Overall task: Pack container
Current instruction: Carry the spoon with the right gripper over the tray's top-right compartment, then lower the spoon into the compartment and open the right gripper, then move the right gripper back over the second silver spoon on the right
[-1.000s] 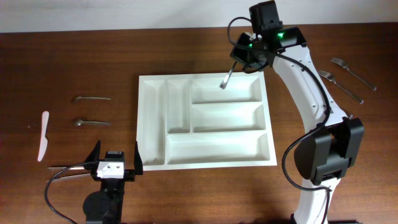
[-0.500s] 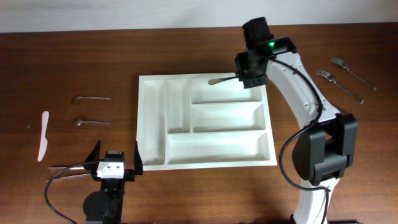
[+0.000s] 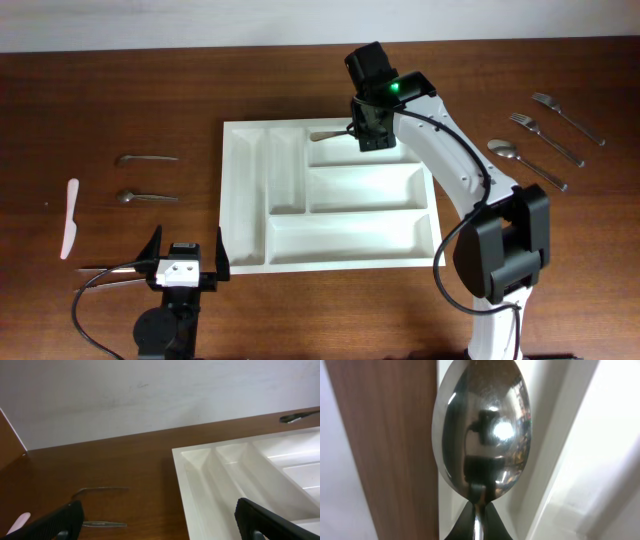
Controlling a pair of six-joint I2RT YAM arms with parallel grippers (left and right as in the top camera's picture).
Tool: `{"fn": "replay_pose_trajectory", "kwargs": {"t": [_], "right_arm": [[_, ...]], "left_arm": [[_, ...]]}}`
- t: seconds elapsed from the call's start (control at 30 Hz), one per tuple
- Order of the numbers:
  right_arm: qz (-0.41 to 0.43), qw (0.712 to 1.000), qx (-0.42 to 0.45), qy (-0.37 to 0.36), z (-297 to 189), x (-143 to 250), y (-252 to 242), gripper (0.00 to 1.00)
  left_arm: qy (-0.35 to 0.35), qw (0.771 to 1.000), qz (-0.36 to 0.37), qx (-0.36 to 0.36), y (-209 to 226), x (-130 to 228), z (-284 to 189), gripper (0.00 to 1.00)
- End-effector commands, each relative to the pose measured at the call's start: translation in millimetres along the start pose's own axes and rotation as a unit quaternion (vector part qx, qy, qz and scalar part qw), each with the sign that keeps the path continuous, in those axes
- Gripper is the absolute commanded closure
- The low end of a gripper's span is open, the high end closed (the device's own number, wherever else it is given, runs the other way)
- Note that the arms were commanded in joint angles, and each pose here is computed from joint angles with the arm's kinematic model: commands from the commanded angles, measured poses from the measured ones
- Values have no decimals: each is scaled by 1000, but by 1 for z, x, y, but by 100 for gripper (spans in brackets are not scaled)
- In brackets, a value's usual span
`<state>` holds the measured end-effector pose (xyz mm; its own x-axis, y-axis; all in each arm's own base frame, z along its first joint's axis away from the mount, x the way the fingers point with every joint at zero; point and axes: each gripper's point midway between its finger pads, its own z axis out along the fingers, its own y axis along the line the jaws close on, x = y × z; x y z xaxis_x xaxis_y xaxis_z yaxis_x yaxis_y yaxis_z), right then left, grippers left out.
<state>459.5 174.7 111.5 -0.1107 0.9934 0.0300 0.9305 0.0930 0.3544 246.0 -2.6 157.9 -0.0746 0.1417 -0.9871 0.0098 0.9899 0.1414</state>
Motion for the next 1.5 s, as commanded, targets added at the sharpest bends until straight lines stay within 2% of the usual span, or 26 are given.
{"fn": "replay_pose_trajectory", "kwargs": {"t": [0.0,0.37,0.43,0.5,0.67,0.8,0.9,1.0,1.13,1.2,1.27,1.37,1.4,1.47], "right_arm": [[38,998,20,-39,22,-17,-9,96],[35,997,48,-49,48,-18,-20,96],[35,997,50,-50,50,-19,-21,91],[35,997,47,-56,50,-21,-20,81],[41,997,41,-59,51,-28,-16,77],[15,998,40,-53,49,-39,-11,73],[-35,998,23,-50,37,-56,5,65],[-68,996,-7,-62,13,-83,27,51],[-101,989,-64,-92,-36,-136,62,37],[-130,981,-90,-113,-64,-166,76,34],[-177,968,-108,-139,-90,-194,86,29],[-355,910,-98,-188,-124,-231,94,12],[-444,870,-80,-197,-130,-239,93,10],[-591,783,-32,-189,-131,-248,79,1]], "left_arm": [[3,1000,6,-8,3,2,0,1],[3,1000,6,-8,3,2,0,1],[3,1000,6,-8,3,2,0,1],[3,1000,6,-8,3,2,0,1],[3,1000,6,-8,3,2,0,1],[3,1000,6,-8,3,2,0,1],[3,1000,6,-8,3,2,0,1],[3,1000,6,-8,3,2,0,1],[3,1000,6,-8,3,2,0,1],[3,1000,6,-8,3,2,0,1],[3,1000,6,-8,3,2,0,1],[3,1000,6,-8,3,2,0,1],[3,1000,6,-8,3,2,0,1],[3,1000,6,-8,3,2,0,1]]}}
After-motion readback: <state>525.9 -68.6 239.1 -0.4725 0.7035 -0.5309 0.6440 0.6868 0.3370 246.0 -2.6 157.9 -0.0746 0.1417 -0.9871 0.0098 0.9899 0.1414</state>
